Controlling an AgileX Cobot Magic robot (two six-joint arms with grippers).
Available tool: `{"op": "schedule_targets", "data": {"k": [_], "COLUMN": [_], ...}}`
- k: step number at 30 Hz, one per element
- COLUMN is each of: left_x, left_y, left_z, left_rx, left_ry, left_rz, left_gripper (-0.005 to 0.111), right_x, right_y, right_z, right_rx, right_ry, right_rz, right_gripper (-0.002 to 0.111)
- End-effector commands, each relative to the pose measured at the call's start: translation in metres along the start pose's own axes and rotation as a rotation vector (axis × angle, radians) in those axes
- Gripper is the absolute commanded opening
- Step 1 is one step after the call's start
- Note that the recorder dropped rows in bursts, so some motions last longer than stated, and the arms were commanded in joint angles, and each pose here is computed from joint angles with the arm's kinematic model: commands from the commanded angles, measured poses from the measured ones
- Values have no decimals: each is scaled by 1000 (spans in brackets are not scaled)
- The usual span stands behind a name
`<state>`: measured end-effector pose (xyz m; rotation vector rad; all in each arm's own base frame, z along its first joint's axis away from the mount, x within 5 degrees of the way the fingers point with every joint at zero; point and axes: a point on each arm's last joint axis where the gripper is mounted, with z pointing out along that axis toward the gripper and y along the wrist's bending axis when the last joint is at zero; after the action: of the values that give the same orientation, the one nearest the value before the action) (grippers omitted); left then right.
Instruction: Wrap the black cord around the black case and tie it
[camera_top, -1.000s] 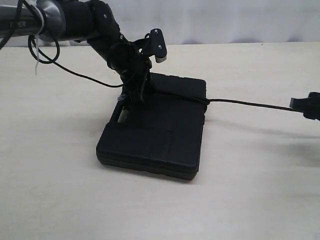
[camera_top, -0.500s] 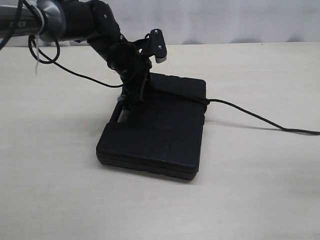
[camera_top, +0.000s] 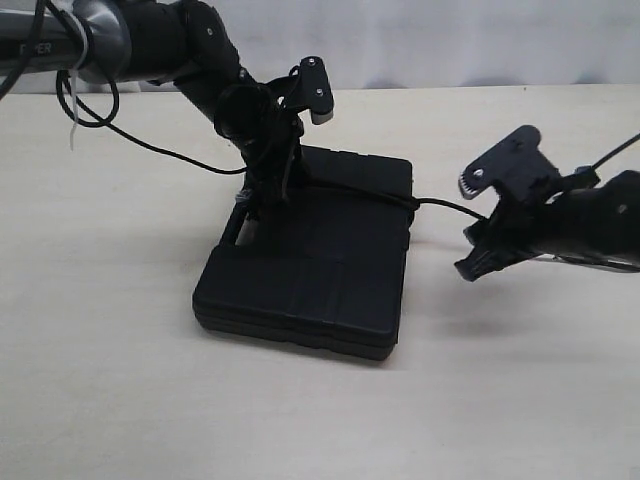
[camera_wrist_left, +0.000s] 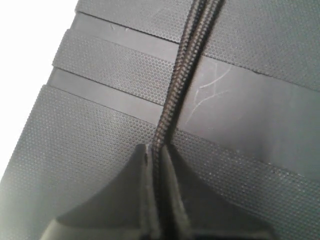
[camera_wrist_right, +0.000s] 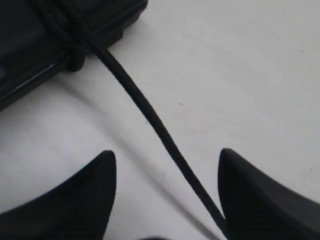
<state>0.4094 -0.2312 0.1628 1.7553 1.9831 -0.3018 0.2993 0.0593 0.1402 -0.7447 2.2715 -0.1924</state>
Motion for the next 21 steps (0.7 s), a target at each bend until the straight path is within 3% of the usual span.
{"op": "schedule_targets", "data": {"k": [1, 5, 11, 13, 18, 21], "left_x": [0, 0, -1, -1, -1, 0], "left_y": [3, 3, 3, 3, 3, 3], "left_z": [-7, -7, -7, -7, -7, -7], "left_rx": [-15, -15, -15, -15, -15, -15], "left_ry": [-12, -12, -13, -13, -13, -12], "left_rz": [-9, -9, -11, -11, -11, -10], "left_gripper": [0, 0, 0, 0, 0, 0], "right_x": [-9, -8, -2, -2, -2, 1], "right_y": [10, 12, 17, 18, 17, 14], "right_z": [17, 26, 46, 51, 52, 52], "right_rx": [110, 167, 149, 146, 163, 187], "right_ry": [-96, -129, -95, -89, -83, -50], "right_rz": [-102, -135, -156, -161, -199, -212], "right_gripper": [56, 56, 52, 43, 5, 4]}}
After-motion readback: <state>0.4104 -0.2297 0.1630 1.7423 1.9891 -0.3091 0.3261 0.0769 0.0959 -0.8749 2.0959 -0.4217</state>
